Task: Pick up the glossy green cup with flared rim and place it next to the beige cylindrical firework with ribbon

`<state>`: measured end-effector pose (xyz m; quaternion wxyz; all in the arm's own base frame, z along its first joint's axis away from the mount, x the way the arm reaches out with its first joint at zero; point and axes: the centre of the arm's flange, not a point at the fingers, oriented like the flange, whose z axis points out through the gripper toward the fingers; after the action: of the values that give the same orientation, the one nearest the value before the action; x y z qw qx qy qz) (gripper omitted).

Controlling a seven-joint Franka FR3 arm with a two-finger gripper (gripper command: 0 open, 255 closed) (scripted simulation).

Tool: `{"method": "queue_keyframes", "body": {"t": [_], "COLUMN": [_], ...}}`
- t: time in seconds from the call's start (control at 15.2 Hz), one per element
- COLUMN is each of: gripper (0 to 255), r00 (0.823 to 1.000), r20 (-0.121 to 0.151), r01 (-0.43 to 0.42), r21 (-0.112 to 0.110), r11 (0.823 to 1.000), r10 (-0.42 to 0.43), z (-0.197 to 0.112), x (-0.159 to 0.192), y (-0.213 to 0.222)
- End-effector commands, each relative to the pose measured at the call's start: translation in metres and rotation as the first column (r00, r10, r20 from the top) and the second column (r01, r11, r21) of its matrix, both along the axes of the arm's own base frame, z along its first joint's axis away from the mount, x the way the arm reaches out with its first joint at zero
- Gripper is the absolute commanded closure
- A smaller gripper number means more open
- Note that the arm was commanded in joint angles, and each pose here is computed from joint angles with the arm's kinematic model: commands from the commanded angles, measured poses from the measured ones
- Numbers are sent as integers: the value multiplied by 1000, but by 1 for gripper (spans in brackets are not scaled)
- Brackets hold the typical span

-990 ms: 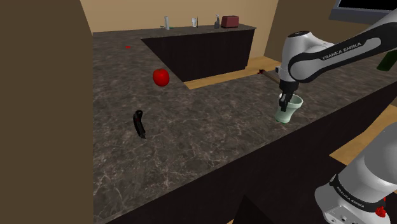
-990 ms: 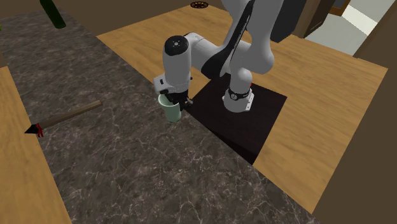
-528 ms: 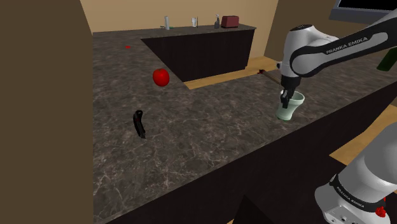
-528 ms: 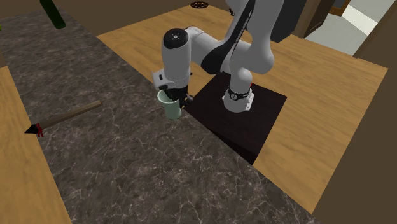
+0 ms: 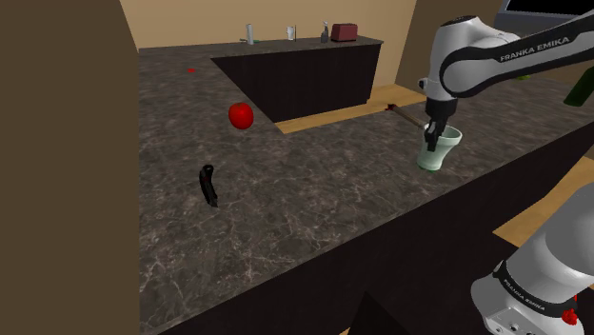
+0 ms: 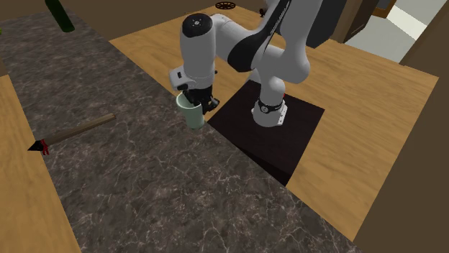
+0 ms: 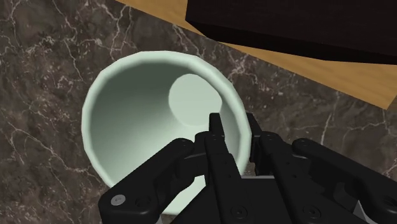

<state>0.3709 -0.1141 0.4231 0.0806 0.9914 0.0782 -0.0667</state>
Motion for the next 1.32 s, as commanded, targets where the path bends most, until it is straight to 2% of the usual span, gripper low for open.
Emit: {"method": "queue_keyframes", "body": {"t": [0.0, 1.25], "gripper": [255, 255], "r00": [1000, 1000], "r20": [0, 0], "r01": [0, 0], "r21": [0, 0], "r11": [1000, 1000], "r10": [0, 0], "z": [11, 111], "x": [1, 1], "y": [0, 0]}}
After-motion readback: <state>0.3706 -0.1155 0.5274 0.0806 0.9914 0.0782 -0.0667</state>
